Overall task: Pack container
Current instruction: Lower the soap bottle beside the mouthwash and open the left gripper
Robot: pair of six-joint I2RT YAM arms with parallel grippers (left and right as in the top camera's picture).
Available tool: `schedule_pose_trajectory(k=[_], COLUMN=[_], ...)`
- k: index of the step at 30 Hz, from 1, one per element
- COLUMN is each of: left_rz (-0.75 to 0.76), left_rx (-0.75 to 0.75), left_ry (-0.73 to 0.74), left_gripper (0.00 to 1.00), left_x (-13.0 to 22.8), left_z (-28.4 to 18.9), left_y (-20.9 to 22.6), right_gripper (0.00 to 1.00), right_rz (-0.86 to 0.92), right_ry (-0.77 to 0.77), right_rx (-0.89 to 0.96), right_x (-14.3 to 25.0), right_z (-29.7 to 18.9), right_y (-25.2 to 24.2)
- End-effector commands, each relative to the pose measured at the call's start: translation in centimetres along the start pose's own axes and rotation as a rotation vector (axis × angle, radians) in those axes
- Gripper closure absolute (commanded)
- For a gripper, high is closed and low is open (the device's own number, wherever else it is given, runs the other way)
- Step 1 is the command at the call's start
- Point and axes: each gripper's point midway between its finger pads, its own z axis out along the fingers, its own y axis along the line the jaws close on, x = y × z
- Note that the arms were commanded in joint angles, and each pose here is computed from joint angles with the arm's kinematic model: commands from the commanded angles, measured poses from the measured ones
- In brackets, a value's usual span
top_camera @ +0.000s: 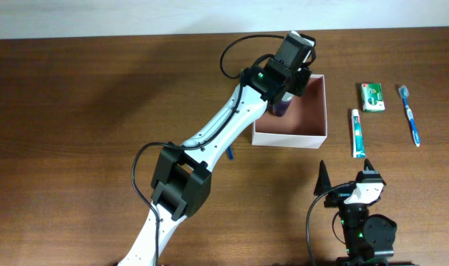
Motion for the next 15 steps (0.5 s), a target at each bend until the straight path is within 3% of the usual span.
schedule_pose_trajectory(k=[1,15], left_rz=[-0.023,-0.027], left_rx=[-0.01,0.046], left_ry=[-0.05,-0.061], left_gripper=[0.82,0.82], left_x=[-1.82,-2.26], left_z=[-0.99,-1.02], left_y=[0.7,0.18], right_gripper=[0.01,0.01], right_rz=[0.001,0.001], right_ry=[0.005,0.005], right_rx=[-0.012,-0.012], right_x=[0.24,0.24], right_z=[-0.01,-0.01], right_y=[0.25,0.25])
